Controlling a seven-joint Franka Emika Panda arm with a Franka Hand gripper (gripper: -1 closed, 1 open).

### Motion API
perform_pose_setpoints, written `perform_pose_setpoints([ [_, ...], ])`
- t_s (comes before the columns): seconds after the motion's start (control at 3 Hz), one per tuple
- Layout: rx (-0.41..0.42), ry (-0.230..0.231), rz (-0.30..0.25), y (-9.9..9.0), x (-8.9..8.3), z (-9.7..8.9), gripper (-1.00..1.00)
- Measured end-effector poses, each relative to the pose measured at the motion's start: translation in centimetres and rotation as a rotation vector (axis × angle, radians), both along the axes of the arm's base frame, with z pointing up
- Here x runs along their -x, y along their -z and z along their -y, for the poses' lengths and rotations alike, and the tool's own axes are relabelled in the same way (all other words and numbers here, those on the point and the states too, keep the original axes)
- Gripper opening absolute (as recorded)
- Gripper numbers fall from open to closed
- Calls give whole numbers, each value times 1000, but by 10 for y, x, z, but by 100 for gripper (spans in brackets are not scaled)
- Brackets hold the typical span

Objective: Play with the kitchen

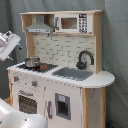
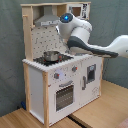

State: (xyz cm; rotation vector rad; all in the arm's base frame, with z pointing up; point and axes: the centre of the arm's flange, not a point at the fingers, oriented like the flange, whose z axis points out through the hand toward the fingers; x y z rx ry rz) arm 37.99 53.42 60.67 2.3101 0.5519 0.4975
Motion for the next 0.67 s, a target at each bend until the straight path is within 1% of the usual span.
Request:
perform_pose_setpoints([
  [0.33, 92, 11, 13, 13, 27, -15, 100],
  [0.67, 187, 22, 21, 37, 57, -31, 100],
])
